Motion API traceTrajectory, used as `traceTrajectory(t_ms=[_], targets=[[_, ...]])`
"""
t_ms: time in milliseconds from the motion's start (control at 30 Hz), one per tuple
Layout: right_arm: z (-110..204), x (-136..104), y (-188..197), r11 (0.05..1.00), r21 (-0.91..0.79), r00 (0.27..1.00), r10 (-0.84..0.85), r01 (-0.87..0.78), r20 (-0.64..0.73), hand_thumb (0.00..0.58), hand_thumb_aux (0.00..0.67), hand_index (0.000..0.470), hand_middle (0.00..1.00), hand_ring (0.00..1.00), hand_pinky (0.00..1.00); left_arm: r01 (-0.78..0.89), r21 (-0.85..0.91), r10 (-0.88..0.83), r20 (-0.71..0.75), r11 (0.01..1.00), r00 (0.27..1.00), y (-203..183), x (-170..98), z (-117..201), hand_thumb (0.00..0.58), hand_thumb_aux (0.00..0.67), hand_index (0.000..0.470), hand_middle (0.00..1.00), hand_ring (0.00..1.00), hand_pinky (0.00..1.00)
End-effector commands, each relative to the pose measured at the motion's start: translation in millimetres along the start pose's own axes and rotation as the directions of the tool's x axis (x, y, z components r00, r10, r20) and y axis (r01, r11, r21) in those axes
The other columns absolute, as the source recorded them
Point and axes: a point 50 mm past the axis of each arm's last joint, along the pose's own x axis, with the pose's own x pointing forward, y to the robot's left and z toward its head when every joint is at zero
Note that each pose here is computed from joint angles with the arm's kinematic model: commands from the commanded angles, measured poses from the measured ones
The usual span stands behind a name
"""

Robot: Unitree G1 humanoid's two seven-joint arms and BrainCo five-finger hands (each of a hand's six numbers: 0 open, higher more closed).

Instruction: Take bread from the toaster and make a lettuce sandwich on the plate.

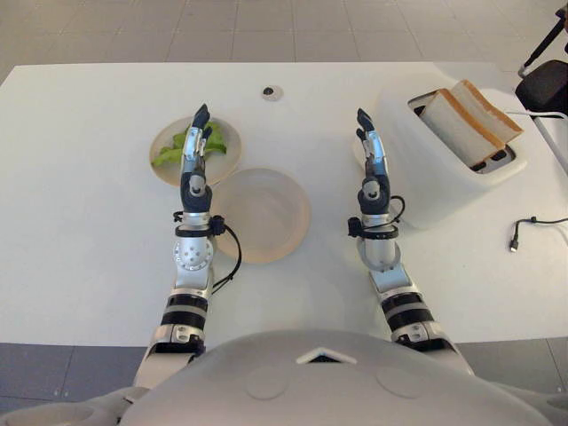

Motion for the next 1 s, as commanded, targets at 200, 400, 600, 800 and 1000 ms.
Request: traceTrajectory(t_ms=[200,400,600,800,1000], targets=[[9,3,-7,0.996,0.092,0.999,0.018,-0.015,-0.03,0.0,0.0,0.0,0.0,0.0,0.0,0.062,-0.008,-0.062,0.0,0.998,0.998,-13,-9,4,0.0,0.0,0.0,0.0,0.0,0.0],[83,32,-92,0.903,-0.405,0.962,-0.031,0.144,0.272,0.0,0.0,0.0,0.0,0.0,0.0,0.084,0.015,-0.084,-0.004,0.996,0.996,-11,-11,6,0.0,0.0,0.0,0.0,0.0,0.0],[100,28,-244,0.331,-0.931,0.955,-0.291,0.155,0.055,0.0,0.0,0.0,0.0,0.0,0.0,0.076,0.006,-0.076,-0.034,0.997,0.997,-11,-14,1,0.0,0.0,0.0,0.0,0.0,0.0],[46,6,-249,0.29,-0.95,0.921,-0.329,-0.115,-0.211,0.0,0.0,0.0,0.0,0.0,0.0,0.085,0.001,-0.085,-0.033,0.996,0.996,-14,-13,0,0.0,0.0,0.0,0.0,0.0,0.0],[34,6,-215,0.267,-0.93,0.942,-0.153,-0.252,-0.299,0.0,0.0,0.0,0.0,0.0,0.0,0.088,0.01,-0.087,-0.028,0.996,0.996,-13,-12,0,0.0,0.0,0.0,0.0,0.0,0.0]])
